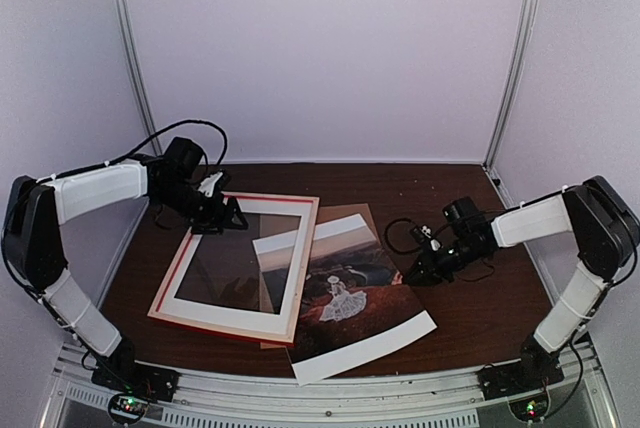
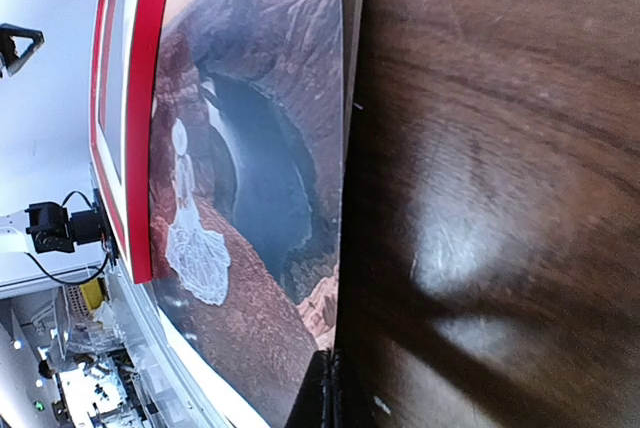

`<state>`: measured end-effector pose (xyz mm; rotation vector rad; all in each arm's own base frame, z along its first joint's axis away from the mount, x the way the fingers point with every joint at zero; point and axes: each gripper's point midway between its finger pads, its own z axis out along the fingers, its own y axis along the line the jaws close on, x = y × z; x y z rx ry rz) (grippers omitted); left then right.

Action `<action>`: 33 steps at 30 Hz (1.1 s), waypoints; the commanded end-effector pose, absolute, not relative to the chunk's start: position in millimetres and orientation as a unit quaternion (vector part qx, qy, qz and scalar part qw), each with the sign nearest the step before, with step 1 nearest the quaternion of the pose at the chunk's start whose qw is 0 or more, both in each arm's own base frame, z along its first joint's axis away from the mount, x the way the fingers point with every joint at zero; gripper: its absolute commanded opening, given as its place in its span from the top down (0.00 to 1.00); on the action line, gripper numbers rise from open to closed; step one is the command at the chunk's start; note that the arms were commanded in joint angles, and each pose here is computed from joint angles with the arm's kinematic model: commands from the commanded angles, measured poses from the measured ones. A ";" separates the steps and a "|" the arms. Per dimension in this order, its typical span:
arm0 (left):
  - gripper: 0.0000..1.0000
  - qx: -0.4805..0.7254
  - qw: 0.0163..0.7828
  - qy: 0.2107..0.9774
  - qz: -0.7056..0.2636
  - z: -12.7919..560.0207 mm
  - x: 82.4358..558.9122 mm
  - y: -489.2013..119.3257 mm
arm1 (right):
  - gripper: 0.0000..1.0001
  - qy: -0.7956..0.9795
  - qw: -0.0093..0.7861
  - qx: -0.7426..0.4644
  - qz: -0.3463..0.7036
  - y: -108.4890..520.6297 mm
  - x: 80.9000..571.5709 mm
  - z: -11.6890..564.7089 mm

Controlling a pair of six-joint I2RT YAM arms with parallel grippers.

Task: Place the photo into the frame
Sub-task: Pick up the photo from the backboard, then turn over the photo at the center of the board.

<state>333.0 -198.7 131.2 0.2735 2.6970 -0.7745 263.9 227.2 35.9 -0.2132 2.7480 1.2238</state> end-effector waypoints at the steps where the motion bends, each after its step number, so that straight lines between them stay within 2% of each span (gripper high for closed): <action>1: 0.17 0.115 0.183 0.939 -0.268 133.4 337.7 -219.7 | 1.00 0.915 0.089 -0.068 0.387 211.1 269.2 63.1; 7: 0.17 0.142 0.187 0.934 -0.269 136.4 332.2 -248.6 | 1.00 0.939 0.107 -0.043 0.324 165.4 272.0 90.3; 12: 0.17 0.155 0.191 0.928 -0.279 141.8 329.1 -270.6 | 1.00 0.966 0.123 -0.028 0.226 118.5 266.5 122.2; 23: 0.17 0.175 0.200 0.917 -0.297 158.7 327.3 -307.5 | 1.00 0.958 0.264 -0.039 0.108 79.8 282.2 269.2; 29: 0.17 0.166 0.199 0.917 -0.302 162.6 326.6 -310.7 | 1.00 0.942 0.318 -0.097 0.053 114.1 290.1 326.0; 33: 0.16 0.154 0.202 0.916 -0.310 165.4 325.3 -311.9 | 1.00 0.935 0.321 -0.147 0.034 161.4 298.0 326.7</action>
